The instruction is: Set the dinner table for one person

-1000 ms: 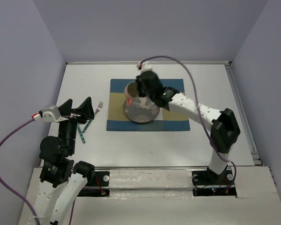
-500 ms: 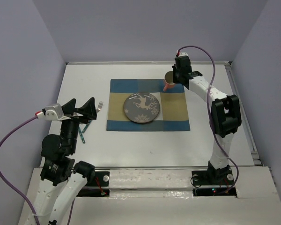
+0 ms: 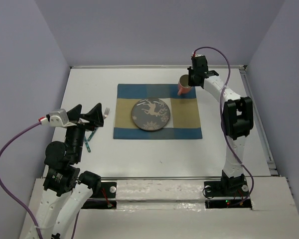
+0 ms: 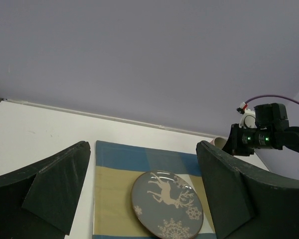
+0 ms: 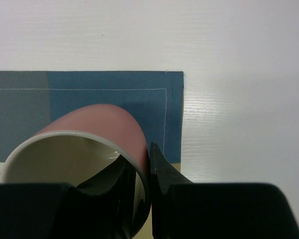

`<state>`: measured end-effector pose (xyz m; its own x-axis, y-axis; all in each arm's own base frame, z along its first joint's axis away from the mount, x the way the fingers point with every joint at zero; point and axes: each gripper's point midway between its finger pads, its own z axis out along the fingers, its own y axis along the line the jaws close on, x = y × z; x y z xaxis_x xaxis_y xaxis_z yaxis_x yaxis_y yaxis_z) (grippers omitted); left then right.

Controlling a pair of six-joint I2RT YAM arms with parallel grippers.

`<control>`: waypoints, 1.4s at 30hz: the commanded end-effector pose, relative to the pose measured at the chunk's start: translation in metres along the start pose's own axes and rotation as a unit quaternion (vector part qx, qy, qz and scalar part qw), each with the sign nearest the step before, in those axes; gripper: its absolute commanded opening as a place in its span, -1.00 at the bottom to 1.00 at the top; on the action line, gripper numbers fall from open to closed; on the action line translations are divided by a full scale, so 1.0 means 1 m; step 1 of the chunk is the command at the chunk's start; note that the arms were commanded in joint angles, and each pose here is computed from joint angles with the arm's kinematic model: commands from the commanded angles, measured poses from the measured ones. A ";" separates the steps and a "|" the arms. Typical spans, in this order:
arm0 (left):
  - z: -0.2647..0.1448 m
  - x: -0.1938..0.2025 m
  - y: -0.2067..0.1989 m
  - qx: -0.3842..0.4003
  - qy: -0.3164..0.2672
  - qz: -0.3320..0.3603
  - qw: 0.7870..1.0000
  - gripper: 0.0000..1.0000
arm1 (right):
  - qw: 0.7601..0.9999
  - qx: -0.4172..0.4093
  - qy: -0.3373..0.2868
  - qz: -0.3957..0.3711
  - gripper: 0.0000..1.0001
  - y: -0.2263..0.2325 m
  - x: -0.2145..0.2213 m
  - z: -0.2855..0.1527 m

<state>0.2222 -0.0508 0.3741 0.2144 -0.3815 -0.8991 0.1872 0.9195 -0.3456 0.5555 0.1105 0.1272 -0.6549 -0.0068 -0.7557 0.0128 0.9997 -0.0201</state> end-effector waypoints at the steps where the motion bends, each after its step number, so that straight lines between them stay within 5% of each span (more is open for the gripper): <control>1: 0.004 -0.010 -0.008 0.014 -0.016 -0.007 1.000 0.98 | 0.998 -0.023 -0.052 0.020 -1.00 0.004 -0.044 -0.017; 14: 0.005 -0.008 -0.006 0.010 -0.014 -0.006 1.000 0.98 | 0.999 -0.015 -0.020 0.027 -0.97 -0.007 -0.026 0.008; 25: 0.009 -0.003 0.002 -0.013 -0.006 -0.004 1.000 0.98 | 0.999 -0.013 -0.024 0.039 -0.02 -0.015 -0.039 0.005; 27: 0.009 -0.002 0.006 -0.024 -0.005 -0.005 1.000 0.98 | 0.999 -0.014 -0.029 0.039 0.01 -0.015 -0.045 0.002; 34: 0.024 0.027 0.021 -0.073 0.044 -0.001 0.996 0.98 | 0.995 -0.055 -0.059 0.066 0.13 -0.005 -0.072 -0.043; 38: 0.033 0.053 0.031 -0.111 0.112 0.026 0.987 0.98 | 0.977 -0.117 -0.133 0.120 0.15 0.008 -0.100 -0.120; 42: 0.037 0.087 0.053 -0.164 0.187 0.075 0.966 0.98 | 0.953 -0.204 -0.169 0.145 0.15 0.046 -0.057 -0.168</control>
<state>0.2793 -0.0516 0.3034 -0.0689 -0.2968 -0.9525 -0.0413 0.9548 -0.2945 0.5067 0.1151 0.2015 -0.5800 0.1960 -0.7907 -0.0039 0.9699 0.2433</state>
